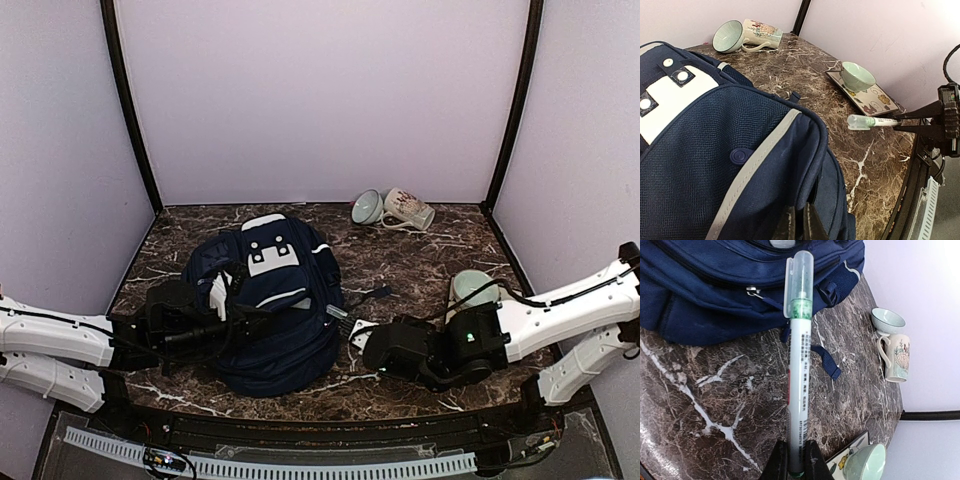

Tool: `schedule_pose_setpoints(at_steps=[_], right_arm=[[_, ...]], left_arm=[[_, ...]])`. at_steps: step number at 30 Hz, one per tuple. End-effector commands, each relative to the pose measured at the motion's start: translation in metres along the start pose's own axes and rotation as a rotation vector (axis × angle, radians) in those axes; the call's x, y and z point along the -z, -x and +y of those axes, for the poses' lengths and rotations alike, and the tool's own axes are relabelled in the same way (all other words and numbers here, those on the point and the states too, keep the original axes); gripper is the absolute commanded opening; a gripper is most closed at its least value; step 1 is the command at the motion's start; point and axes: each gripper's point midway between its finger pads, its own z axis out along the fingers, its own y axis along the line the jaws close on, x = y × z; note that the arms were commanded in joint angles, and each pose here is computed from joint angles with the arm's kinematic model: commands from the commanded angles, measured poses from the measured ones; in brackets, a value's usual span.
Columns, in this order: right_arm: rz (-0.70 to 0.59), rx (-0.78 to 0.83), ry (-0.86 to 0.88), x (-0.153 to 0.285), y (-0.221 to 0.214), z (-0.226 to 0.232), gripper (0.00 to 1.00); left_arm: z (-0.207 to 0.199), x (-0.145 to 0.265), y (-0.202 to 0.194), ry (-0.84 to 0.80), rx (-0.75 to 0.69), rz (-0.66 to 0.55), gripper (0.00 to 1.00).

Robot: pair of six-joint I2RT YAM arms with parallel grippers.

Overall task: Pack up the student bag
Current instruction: Place the pen in the upper front pocket of the bag.

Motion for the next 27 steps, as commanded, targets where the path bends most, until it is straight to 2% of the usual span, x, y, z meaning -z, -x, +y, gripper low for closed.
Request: schedule_pose_setpoints(at_steps=[1,13,27], right_arm=[[-0.035,0.083,0.028,0.009,0.016,0.009,0.00],[-0.132,0.131,0.124,0.010,0.047,0.033,0.00],[-0.171,0.186,0.001,-0.010,0.078,0.029,0.00]], left_arm=[[-0.001,0.005,0.002,-0.004,0.021,-0.018,0.00],[-0.002,0.007,0.003,-0.012,0.024,-0.022,0.00],[-0.016,0.013,0.008,-0.093,0.029,-0.038,0.00]])
